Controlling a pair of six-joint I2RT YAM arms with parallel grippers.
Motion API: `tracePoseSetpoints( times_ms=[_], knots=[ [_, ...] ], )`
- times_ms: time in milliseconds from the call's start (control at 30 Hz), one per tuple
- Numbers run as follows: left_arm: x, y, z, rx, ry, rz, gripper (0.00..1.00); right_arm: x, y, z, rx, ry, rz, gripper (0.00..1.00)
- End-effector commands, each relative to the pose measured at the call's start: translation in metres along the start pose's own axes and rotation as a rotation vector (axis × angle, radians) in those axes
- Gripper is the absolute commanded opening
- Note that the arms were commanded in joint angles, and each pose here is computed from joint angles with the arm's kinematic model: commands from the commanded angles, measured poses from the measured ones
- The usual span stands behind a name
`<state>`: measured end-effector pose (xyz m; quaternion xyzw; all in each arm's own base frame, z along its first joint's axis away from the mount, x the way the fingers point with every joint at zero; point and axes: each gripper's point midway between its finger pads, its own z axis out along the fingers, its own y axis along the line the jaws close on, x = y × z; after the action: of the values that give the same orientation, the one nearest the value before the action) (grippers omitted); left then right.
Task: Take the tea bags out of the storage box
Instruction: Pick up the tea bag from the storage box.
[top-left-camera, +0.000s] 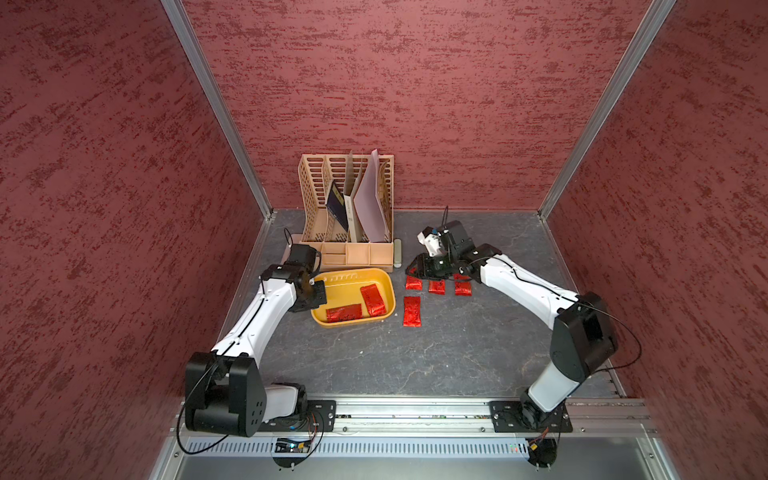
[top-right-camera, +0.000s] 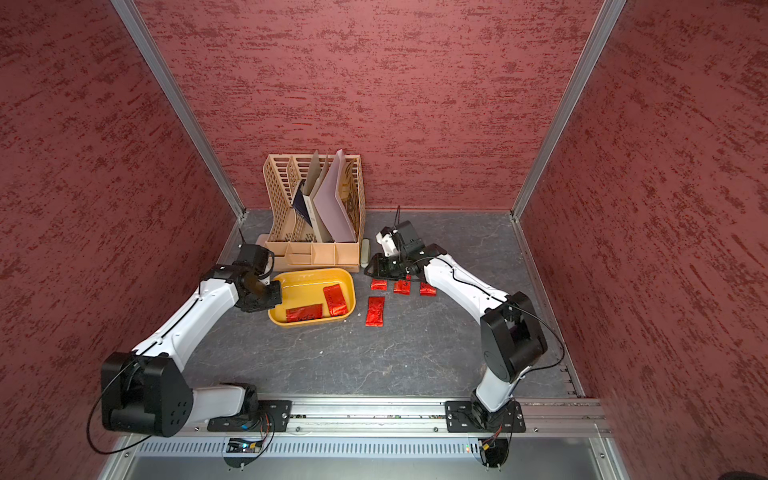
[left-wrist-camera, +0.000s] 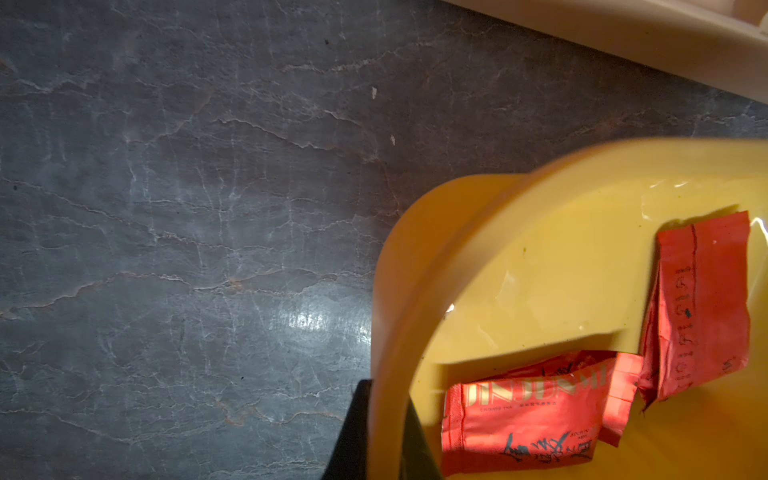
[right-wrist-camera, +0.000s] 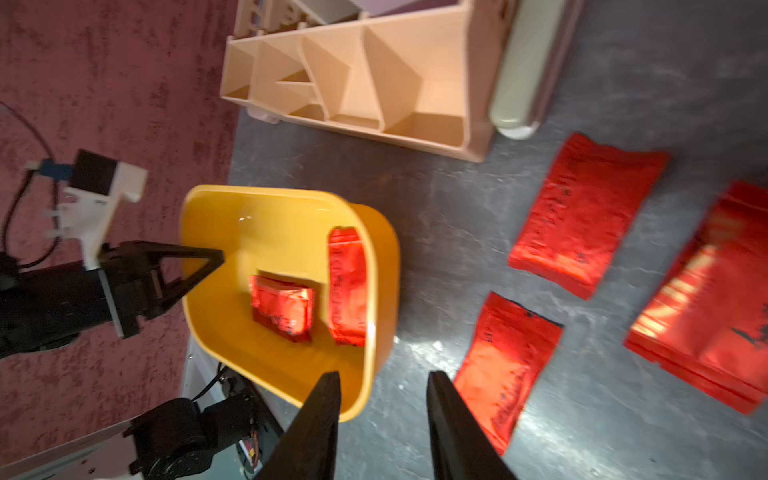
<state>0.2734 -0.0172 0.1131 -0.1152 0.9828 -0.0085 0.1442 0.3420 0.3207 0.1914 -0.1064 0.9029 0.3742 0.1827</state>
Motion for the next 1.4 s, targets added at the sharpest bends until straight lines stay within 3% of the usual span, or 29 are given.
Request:
tracePoseSetpoints(
  times_ms=[0,167,333,700,1067,1300,1367],
  knots=[
    [-0.006,-0.006,-0.003,0.031,-0.031,-0.01,0.0,0.024,0.025,0.026,0.05,0.117,-0.074,0.36],
    [-0.005,-0.006,-0.003,0.032,-0.029,-0.006,0.0,0.033,0.038,0.061,0.158,0.168,-0.146,0.32],
    [-0.005,-0.007,-0.003,0.034,-0.03,-0.004,0.0,0.04,0.023,0.087,0.313,0.216,-0.204,0.32],
    [-0.005,-0.007,-0.003,0.035,-0.032,-0.005,0.0,0.054,-0.003,0.121,0.415,0.307,-0.197,0.49],
    [-0.005,-0.007,-0.003,0.036,-0.03,-0.004,0.0,0.08,0.029,0.147,0.29,0.359,-0.156,0.51],
    [-0.005,-0.008,-0.003,0.036,-0.029,-0.003,0.0,0.069,0.089,0.135,0.032,0.301,-0.217,0.5],
    [-0.005,-0.008,-0.003,0.036,-0.03,-0.004,0.0,0.063,0.093,0.13,0.029,0.273,-0.249,0.51]
  ],
)
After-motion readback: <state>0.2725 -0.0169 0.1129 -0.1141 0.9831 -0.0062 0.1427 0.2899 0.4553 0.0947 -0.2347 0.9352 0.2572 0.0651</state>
